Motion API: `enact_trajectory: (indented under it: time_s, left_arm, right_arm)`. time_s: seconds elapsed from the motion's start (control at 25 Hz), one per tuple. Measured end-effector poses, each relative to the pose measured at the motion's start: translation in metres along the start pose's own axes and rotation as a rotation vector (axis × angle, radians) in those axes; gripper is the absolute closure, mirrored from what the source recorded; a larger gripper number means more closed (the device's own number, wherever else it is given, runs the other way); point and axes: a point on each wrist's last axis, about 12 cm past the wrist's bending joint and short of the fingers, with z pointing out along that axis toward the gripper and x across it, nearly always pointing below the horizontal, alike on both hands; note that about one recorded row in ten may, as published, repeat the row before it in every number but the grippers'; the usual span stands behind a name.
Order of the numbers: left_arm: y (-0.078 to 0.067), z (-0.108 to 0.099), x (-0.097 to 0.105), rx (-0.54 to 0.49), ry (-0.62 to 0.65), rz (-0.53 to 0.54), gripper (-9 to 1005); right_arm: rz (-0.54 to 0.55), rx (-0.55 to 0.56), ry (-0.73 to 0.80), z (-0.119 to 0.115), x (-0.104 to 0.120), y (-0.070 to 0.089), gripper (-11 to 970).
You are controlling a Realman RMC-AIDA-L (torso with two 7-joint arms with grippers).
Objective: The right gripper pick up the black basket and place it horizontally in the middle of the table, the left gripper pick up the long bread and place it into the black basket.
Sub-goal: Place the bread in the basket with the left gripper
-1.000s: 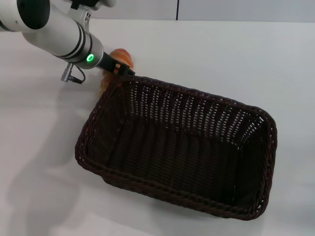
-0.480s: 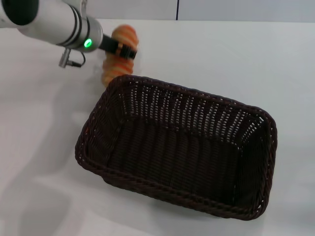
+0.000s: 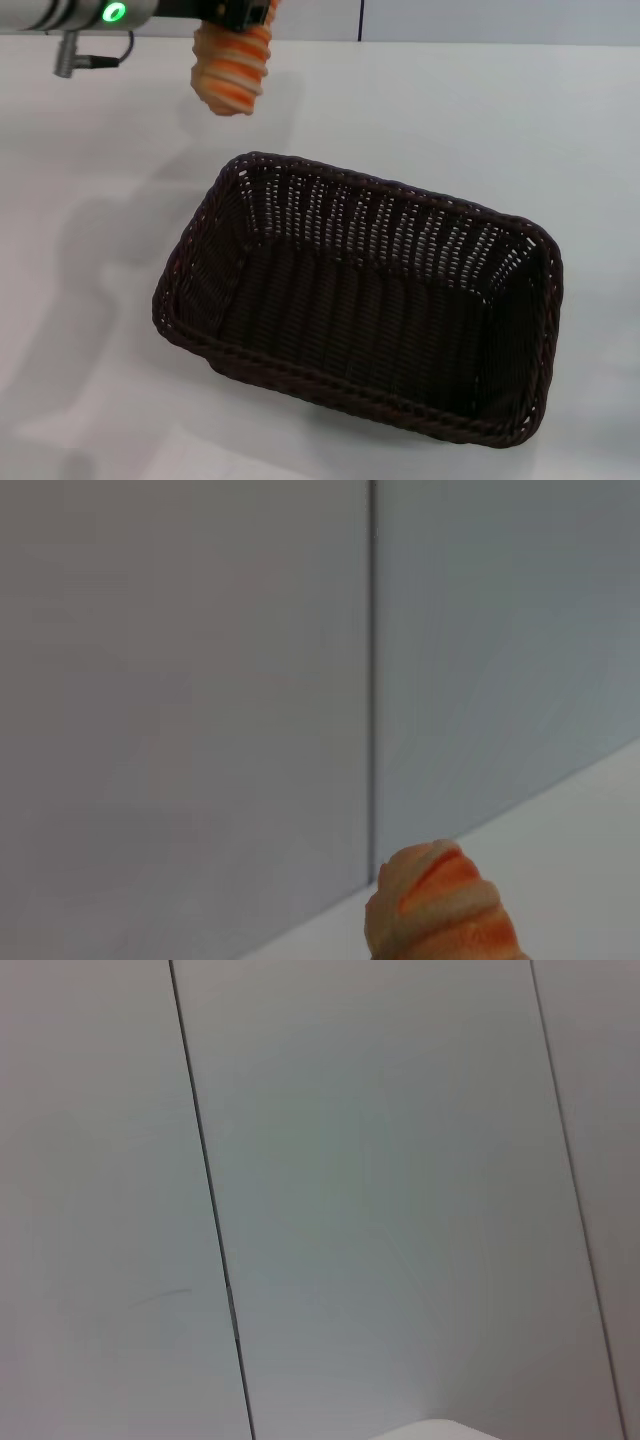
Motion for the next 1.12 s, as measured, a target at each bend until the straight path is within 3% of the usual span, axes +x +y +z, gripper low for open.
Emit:
enact_trajectory:
  time_s: [0.08,0.16,0.28,0.6,0.92,1.0,1.12]
  left_arm:
    - [-0.005,-0.020,0.001,0.046,-0.031,-0.005,544]
    - [-0.007,-0.024,0.003,0.062,-0.033,-0.004,564]
    - [-0.020,-0.031,0.022,0.208,0.021,0.012,588]
    - [-0.035,-0.031,0.044,0.383,0.108,0.022,621]
    - [-0.036,-0.021,0.051,0.418,0.152,0.038,675]
    - [-0.037,-0.021,0.049,0.421,0.147,0.048,477]
    - [-0.037,-0.021,0.047,0.422,0.143,0.054,389]
  right_arm:
    - [0.002,-0.008,-0.001,0.003,0.000,0.002,126]
    - [0.003,-0.012,0.001,0.004,0.000,0.004,126]
    - [0.003,-0.018,0.003,0.005,0.000,0.005,126]
    - [0.003,-0.015,-0.001,0.007,0.000,0.005,127]
    - [0.002,-0.019,-0.004,0.007,-0.001,0.005,127]
    - [0.002,-0.018,-0.004,0.007,-0.001,0.004,127]
    - [0.002,-0.018,-0.005,0.007,-0.001,0.004,127]
